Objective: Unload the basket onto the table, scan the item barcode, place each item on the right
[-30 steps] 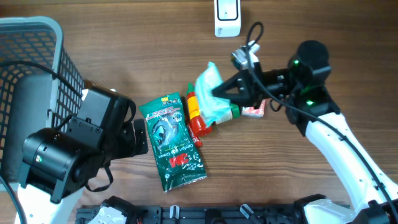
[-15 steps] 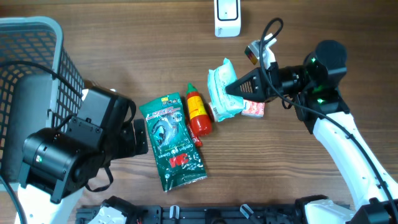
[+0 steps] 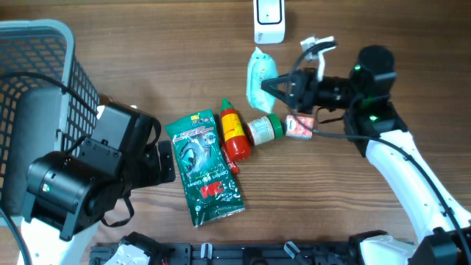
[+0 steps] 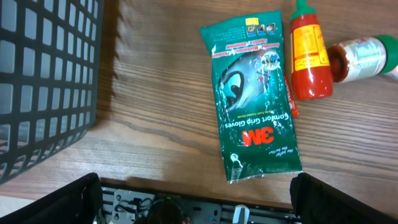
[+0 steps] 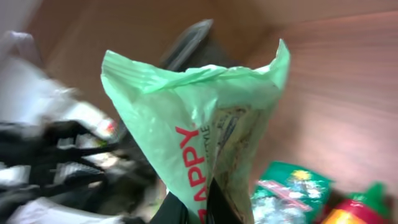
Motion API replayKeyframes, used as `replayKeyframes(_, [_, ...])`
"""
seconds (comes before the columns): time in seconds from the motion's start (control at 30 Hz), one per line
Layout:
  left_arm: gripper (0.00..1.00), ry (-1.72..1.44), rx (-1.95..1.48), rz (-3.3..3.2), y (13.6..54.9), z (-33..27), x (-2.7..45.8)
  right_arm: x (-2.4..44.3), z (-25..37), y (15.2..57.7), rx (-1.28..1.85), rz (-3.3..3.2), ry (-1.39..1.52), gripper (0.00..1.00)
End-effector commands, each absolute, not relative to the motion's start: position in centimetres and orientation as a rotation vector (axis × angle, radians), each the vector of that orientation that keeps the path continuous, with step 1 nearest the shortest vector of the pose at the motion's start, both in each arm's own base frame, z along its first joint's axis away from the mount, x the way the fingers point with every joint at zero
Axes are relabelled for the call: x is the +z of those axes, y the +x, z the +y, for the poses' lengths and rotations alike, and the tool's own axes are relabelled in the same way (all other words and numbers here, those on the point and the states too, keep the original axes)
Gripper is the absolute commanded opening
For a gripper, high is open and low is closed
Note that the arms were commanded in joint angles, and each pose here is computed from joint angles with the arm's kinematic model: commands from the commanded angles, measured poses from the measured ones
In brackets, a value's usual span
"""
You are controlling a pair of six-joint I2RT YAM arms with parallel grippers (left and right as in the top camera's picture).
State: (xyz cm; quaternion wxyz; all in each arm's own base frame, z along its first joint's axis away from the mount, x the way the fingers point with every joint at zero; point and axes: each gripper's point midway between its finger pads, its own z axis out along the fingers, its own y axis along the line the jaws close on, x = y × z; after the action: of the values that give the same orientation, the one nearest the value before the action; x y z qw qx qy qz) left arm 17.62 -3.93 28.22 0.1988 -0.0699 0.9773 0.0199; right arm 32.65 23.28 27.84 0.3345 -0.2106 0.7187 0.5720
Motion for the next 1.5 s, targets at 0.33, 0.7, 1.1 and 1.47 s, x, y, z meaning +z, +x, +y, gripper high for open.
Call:
replayKeyframes(0.33, [1.00, -0.219, 0.063, 2.718, 17.7, -3.7, 28.5, 22.7, 24.0, 48.4, 0.491, 1.958, -0.416, 0.05])
replayKeyframes(0.7, [1.00, -0.219, 0.063, 2.718, 17.7, -3.7, 28.5, 18.1, 21.2, 63.4, 0.256, 1.962, -0.264, 0.05])
replayKeyframes(1.1, [1.00, -0.219, 0.063, 2.718, 17.7, -3.7, 28.5, 20.9, 17.0, 64.5, 0.081, 1.982, -0.094, 0.04])
replayKeyframes(1.47, [1.00, -0.219, 0.063, 2.718, 17.7, -3.7, 28.5, 24.4, -14.3, 56.1, -0.593, 2.194, 0.383, 0.05])
